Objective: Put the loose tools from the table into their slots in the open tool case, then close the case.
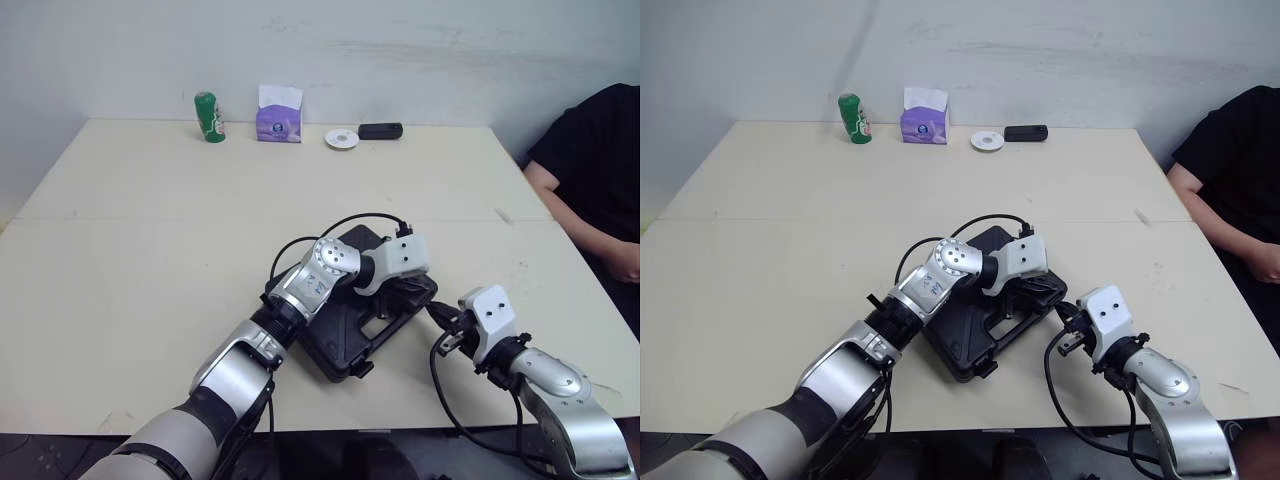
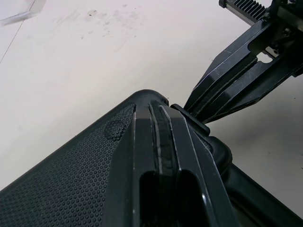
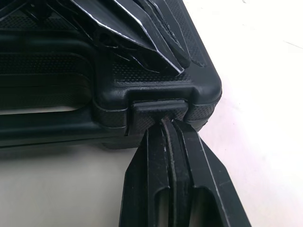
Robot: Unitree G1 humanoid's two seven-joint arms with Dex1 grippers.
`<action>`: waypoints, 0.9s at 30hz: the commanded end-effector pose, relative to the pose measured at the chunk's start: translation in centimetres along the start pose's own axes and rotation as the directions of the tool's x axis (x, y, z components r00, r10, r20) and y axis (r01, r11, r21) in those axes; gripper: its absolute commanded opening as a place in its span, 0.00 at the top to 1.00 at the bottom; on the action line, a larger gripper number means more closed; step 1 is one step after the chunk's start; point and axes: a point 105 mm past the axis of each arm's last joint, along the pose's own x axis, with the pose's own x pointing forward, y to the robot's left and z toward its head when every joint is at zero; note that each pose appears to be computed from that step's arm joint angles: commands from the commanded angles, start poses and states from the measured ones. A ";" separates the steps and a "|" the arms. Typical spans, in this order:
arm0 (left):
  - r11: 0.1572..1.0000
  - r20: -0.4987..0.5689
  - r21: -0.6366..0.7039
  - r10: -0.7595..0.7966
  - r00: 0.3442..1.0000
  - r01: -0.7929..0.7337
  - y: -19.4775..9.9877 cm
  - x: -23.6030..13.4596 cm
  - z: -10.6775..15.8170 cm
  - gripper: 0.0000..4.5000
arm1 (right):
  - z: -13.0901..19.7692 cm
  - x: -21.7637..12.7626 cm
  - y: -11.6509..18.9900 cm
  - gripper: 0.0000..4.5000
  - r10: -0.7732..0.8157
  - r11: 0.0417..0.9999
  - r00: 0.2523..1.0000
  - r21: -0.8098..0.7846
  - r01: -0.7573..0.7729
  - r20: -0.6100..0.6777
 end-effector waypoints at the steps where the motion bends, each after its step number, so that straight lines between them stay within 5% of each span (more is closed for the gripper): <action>1: 0.974 -0.326 -0.219 -0.137 0.935 0.066 -4.4 0.0 -10.6 1.00 | 3.1 -0.5 1.2 0.99 0.046 0.997 0.993 -0.068 -0.038 0.110; 9: 0.995 0.010 -0.099 -0.034 0.999 0.034 -1.2 -1.9 -1.4 1.00 | 0.6 -3.4 0.1 0.99 -0.031 0.991 0.999 -0.132 0.036 0.038; 15: 0.991 0.333 0.121 -0.098 0.938 0.060 -1.7 -5.8 6.2 1.00 | -0.5 -4.8 0.9 0.99 -0.013 0.989 0.999 -0.145 0.020 0.046; 21: 0.952 0.326 0.269 -0.231 0.917 0.145 -4.4 -9.4 5.6 1.00 | -0.1 -5.5 3.0 0.99 0.114 0.987 0.985 -0.130 -0.098 0.126; 27: 0.944 0.260 0.266 -0.265 0.929 0.195 -6.7 -12.5 2.5 1.00 | -0.5 -5.0 5.8 0.99 0.299 0.949 0.948 -0.140 -0.284 0.104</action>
